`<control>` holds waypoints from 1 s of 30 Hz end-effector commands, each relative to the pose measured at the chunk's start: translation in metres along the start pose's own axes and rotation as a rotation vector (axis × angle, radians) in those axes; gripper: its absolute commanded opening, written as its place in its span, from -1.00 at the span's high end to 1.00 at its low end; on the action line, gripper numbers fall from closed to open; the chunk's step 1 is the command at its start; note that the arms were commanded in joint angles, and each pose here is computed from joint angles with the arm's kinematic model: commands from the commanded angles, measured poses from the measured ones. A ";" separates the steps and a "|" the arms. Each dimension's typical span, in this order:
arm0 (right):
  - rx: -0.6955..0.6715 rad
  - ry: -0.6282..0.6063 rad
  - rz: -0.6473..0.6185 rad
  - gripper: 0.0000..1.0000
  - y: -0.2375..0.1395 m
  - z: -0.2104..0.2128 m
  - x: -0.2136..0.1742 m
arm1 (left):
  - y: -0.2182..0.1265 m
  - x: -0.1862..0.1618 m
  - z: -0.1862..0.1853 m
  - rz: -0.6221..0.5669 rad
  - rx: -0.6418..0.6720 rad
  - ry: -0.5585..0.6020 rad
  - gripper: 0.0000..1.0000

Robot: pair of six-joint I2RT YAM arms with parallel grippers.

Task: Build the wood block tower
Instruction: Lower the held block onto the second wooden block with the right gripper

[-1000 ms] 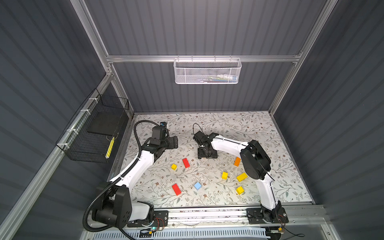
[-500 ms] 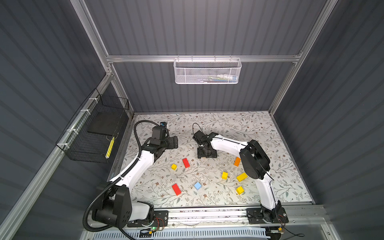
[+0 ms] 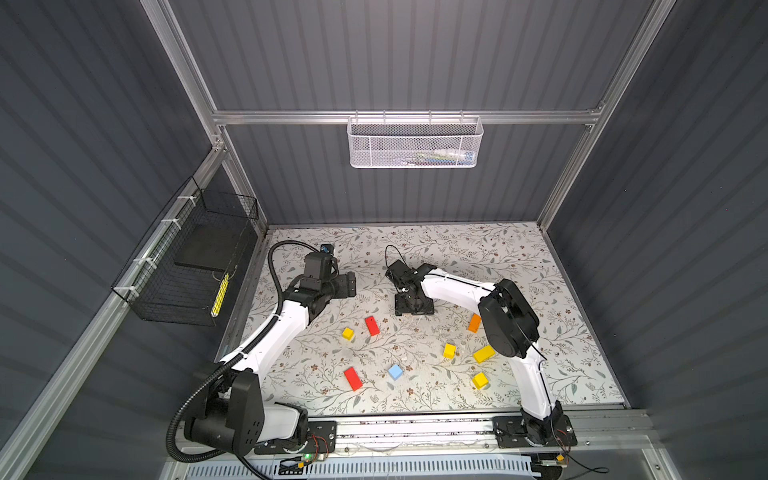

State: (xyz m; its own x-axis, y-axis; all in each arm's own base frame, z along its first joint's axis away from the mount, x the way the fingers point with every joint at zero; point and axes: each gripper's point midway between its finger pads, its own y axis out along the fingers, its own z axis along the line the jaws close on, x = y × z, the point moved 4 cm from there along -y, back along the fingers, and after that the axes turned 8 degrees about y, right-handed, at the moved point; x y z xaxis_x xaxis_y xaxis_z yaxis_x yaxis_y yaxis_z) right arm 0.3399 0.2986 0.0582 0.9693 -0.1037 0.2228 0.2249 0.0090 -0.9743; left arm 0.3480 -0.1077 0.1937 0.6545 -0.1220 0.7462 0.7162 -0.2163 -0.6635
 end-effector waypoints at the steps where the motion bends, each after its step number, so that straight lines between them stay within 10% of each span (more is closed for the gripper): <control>1: -0.050 0.003 0.021 -0.46 0.012 -0.008 -0.002 | 0.002 -0.005 0.000 0.010 0.009 0.019 -0.83; 30: -0.049 0.005 0.030 -0.79 0.014 -0.007 -0.003 | 0.001 -0.005 0.000 0.007 0.011 0.017 -0.83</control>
State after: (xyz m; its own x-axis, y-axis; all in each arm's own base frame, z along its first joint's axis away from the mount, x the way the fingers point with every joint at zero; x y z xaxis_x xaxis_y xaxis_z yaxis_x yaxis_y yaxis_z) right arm 0.3413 0.2972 0.0564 0.9695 -0.1097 0.2191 0.2210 0.0052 -0.9753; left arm 0.3476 -0.1066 0.1919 0.6565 -0.1226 0.7443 0.7162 -0.2087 -0.6660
